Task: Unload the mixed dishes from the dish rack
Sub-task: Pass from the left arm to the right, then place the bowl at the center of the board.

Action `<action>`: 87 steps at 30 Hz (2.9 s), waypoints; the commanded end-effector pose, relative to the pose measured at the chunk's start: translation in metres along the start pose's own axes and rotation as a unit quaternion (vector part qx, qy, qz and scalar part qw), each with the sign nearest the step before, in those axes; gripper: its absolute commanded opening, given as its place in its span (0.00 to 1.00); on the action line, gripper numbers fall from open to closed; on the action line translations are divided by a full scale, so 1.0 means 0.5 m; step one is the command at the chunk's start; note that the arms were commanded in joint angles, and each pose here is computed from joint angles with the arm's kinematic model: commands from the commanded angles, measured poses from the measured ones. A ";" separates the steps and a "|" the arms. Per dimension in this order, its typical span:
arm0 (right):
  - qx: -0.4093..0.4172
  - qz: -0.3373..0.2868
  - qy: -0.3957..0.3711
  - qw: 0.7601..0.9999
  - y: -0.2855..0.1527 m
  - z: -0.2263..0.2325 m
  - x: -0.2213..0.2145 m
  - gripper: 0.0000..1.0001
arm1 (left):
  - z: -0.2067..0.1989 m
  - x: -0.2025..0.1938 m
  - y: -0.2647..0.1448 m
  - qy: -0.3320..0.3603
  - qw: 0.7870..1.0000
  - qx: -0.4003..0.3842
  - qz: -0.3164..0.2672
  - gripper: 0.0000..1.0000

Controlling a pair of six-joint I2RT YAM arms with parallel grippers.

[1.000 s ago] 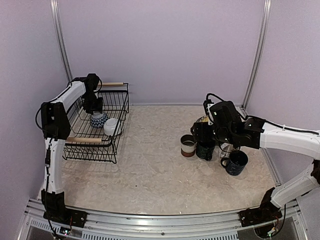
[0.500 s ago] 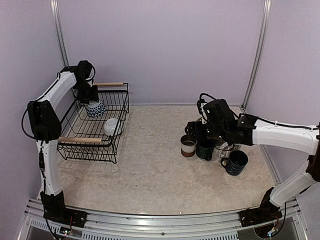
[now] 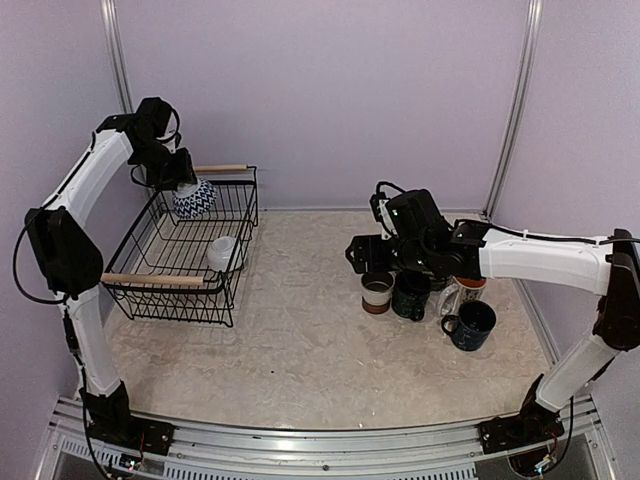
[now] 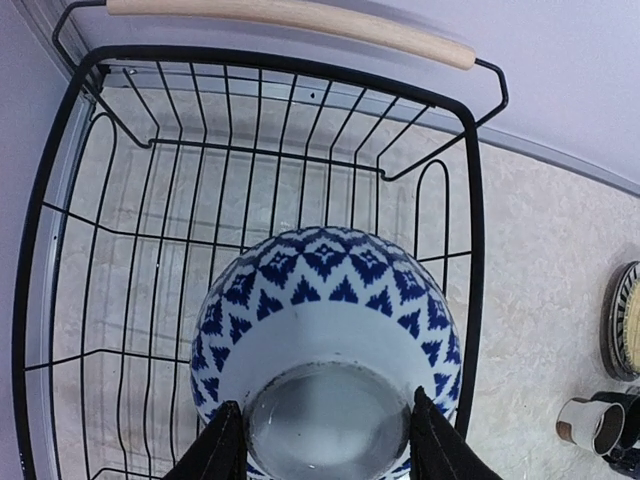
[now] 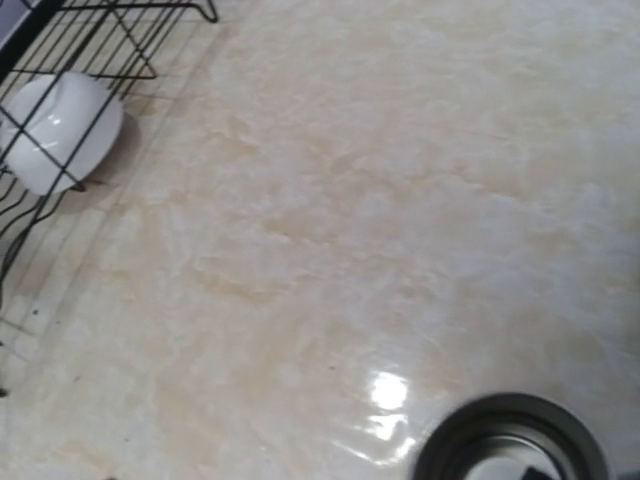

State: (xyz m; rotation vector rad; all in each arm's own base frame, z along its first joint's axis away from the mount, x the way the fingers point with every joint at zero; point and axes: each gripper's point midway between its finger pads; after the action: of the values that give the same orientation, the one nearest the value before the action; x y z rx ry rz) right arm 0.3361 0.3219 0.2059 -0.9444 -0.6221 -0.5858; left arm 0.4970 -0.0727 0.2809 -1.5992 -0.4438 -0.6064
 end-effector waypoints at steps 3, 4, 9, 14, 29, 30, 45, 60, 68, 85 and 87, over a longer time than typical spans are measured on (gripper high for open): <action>0.061 0.005 0.008 0.998 0.027 0.070 0.020 0.85 | -0.054 -0.006 -0.044 0.007 0.999 -0.040 -0.010 0.31; 0.077 0.006 0.011 0.997 0.030 0.084 0.024 0.86 | -0.064 -0.005 -0.054 0.008 0.999 -0.047 -0.013 0.31; 0.158 0.018 0.051 0.986 0.048 0.142 0.055 0.87 | -0.114 -0.002 -0.091 0.014 0.996 -0.086 -0.025 0.28; 0.233 0.018 0.079 0.969 0.050 0.205 0.104 0.87 | -0.156 0.003 -0.132 0.020 0.992 -0.118 -0.041 0.28; 0.547 0.066 0.262 0.792 0.008 0.334 0.187 0.90 | -0.334 0.001 -0.210 0.077 0.965 -0.235 -0.090 0.26; 0.558 0.074 0.277 0.779 0.004 0.338 0.187 0.91 | -0.349 -0.001 -0.215 0.083 0.962 -0.242 -0.095 0.26; 0.624 0.092 0.305 0.714 -0.047 0.376 0.195 0.84 | -0.445 -0.016 -0.271 0.122 0.931 -0.307 -0.155 0.24; 0.671 0.089 0.320 0.662 -0.090 0.385 0.205 0.19 | -0.489 -0.057 -0.225 0.132 0.919 -0.341 -0.145 0.23; 0.656 0.075 0.311 0.684 -0.086 0.382 0.203 0.00 | -0.491 -0.079 -0.219 0.141 0.918 -0.341 -0.144 0.23; 0.263 0.117 0.086 0.954 0.037 0.216 -0.044 0.00 | -0.299 -0.058 -0.311 0.118 0.933 -0.250 -0.229 0.98; 0.192 0.141 0.045 0.970 0.034 0.170 -0.093 0.00 | -0.281 -0.065 -0.304 0.106 0.935 -0.246 -0.232 0.98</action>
State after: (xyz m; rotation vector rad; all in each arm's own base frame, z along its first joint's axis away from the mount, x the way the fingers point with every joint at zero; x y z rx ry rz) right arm 0.3246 0.4435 0.2734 -0.1683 -0.3556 -0.2979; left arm 0.3571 -0.2053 0.4048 -1.9044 -0.5237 -1.3475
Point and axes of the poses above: each gripper's point midway between its finger pads, its own y axis out along the fingers, its own z axis along the line the jaws close on, x = y × z, and after that the axes turned 14 degrees about y, right-handed
